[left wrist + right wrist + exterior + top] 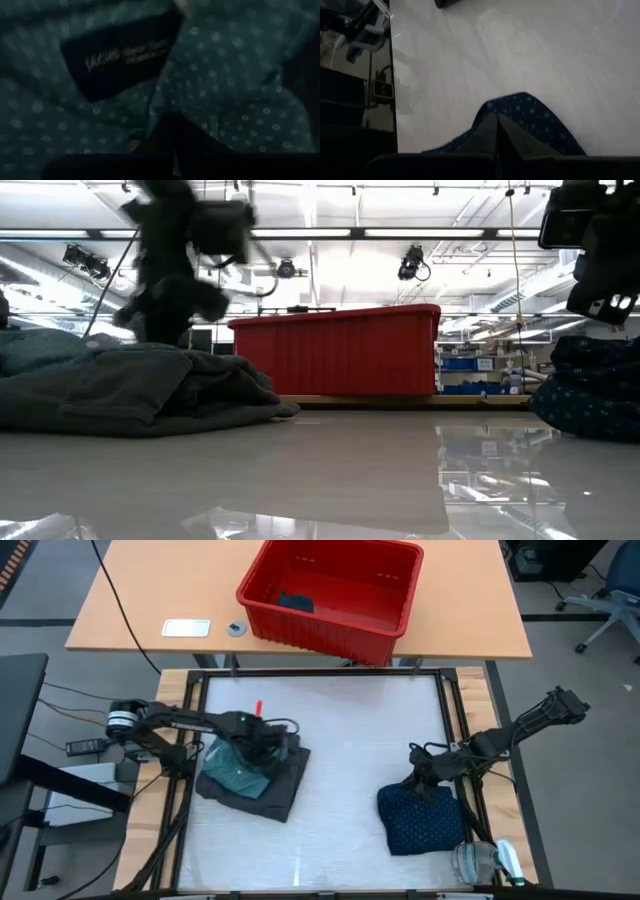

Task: Fold laundry
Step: Remove the dark blue shorts from the red bin

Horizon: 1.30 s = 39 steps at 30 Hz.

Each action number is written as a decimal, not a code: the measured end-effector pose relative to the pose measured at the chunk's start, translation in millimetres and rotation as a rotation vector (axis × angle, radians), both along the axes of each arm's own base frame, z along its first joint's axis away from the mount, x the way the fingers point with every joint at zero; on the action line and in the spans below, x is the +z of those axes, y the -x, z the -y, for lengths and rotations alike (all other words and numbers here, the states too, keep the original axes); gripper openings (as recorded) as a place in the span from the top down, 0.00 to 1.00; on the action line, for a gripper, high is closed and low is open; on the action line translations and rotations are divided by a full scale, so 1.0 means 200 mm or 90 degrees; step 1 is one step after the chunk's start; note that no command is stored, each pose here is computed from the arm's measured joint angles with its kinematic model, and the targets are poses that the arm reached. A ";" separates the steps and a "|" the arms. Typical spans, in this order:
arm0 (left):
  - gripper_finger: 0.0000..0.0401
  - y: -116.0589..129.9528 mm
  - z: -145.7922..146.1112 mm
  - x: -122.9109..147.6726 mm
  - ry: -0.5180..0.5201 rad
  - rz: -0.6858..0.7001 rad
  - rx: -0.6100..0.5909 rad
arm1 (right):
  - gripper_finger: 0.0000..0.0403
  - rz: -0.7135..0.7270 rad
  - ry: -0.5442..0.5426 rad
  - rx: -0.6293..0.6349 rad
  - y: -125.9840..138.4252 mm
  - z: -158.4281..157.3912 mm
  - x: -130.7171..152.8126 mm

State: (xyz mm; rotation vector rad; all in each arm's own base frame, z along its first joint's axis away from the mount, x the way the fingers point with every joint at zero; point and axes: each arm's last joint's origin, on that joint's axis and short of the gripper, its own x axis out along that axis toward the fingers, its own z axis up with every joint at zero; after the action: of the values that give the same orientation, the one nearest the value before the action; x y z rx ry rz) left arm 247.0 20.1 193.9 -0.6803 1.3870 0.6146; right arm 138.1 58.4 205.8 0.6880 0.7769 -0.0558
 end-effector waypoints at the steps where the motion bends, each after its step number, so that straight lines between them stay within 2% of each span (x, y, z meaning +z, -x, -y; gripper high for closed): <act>1: 0.98 0.03 0.01 -0.04 0.016 0.002 0.015 | 0.97 -0.002 0.003 0.001 0.00 0.00 0.00; 5: 0.99 0.13 0.09 -0.21 0.084 0.011 0.101 | 0.96 -0.015 0.009 0.011 -0.01 -0.01 -0.02; 8: 0.99 0.13 0.20 -0.24 0.134 0.032 0.153 | 0.96 -0.025 -0.007 0.031 0.00 -0.01 -0.02; 18: 0.99 0.10 0.57 -0.16 0.154 0.085 0.273 | 0.96 -0.033 -0.039 0.066 0.00 -0.02 -0.01; 23: 0.98 0.07 0.63 -0.08 0.164 0.123 0.278 | 0.96 -0.016 -0.012 0.076 -0.01 -0.01 -0.01; 28: 0.93 -0.03 0.54 0.07 0.143 0.208 0.200 | 0.94 0.066 0.031 0.073 -0.05 0.03 0.03; 32: 0.82 -0.10 0.37 0.24 0.058 0.264 0.172 | 0.89 0.155 0.018 0.034 -0.11 0.09 0.09; 34: 0.74 -0.12 0.25 0.32 0.016 0.277 0.153 | 0.84 0.193 0.015 -0.004 -0.13 0.14 0.12; 39: 0.54 -0.15 -0.11 0.48 -0.085 0.330 0.094 | 0.72 0.298 0.095 -0.169 -0.17 0.29 0.19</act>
State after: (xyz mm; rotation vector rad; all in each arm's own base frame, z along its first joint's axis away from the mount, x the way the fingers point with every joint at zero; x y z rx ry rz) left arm 276.6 41.2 290.3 -0.7733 0.8142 0.5887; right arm 171.4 -0.2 244.5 0.6265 0.2268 -0.1851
